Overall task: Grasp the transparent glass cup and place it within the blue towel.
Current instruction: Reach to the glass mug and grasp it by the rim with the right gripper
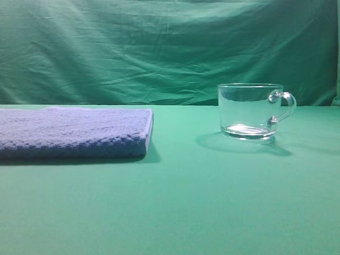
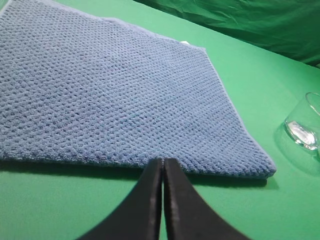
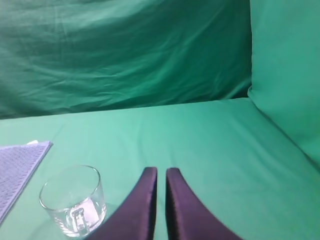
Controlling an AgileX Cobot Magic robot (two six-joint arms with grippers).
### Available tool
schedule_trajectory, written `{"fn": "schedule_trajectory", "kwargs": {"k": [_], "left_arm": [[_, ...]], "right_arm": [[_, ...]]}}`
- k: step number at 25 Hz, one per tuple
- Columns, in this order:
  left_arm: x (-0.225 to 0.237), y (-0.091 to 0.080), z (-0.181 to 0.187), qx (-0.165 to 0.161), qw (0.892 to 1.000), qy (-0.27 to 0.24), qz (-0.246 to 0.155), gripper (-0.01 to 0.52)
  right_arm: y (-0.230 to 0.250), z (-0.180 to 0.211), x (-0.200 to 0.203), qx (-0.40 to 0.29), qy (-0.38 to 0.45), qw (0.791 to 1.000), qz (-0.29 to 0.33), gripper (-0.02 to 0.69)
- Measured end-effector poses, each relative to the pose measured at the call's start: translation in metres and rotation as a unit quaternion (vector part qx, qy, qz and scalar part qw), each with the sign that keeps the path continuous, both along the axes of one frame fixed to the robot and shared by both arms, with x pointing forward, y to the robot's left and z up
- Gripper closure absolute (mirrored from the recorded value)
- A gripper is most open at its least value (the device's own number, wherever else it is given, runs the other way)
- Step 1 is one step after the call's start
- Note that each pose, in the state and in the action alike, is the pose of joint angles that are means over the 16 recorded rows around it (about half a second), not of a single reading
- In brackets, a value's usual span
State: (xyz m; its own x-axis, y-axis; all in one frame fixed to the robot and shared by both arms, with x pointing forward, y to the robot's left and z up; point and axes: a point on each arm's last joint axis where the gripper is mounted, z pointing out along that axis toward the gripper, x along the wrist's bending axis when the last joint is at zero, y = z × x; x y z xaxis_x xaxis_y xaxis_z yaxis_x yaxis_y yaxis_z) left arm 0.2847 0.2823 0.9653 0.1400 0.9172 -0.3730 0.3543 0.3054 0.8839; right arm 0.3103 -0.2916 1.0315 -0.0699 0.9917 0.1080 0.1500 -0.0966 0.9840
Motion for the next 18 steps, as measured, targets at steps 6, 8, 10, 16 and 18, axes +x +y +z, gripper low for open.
{"fn": "schedule_trajectory", "kwargs": {"k": [6,8,10,16,18], "left_arm": [[0.000,0.000,0.000,0.000,1.000,0.000,0.000,0.514],[0.000,0.000,0.000,0.000,1.000,0.000,0.000,0.514],[0.000,0.000,0.000,0.000,1.000,0.000,0.000,0.514],[0.000,0.000,0.000,0.000,1.000,0.000,0.000,0.514],[0.000,0.000,0.000,0.000,1.000,0.000,0.000,0.514]], "right_arm": [[0.002,0.020,0.012,-0.026,0.042,0.999,0.015,0.610],[0.003,0.024,0.014,-0.042,0.056,0.997,0.023,0.610],[0.004,0.026,0.015,-0.058,0.073,0.995,0.033,0.610],[0.010,0.027,0.018,-0.108,0.158,0.978,0.085,0.610],[0.012,0.027,0.021,-0.123,0.200,0.966,0.107,0.610]]}}
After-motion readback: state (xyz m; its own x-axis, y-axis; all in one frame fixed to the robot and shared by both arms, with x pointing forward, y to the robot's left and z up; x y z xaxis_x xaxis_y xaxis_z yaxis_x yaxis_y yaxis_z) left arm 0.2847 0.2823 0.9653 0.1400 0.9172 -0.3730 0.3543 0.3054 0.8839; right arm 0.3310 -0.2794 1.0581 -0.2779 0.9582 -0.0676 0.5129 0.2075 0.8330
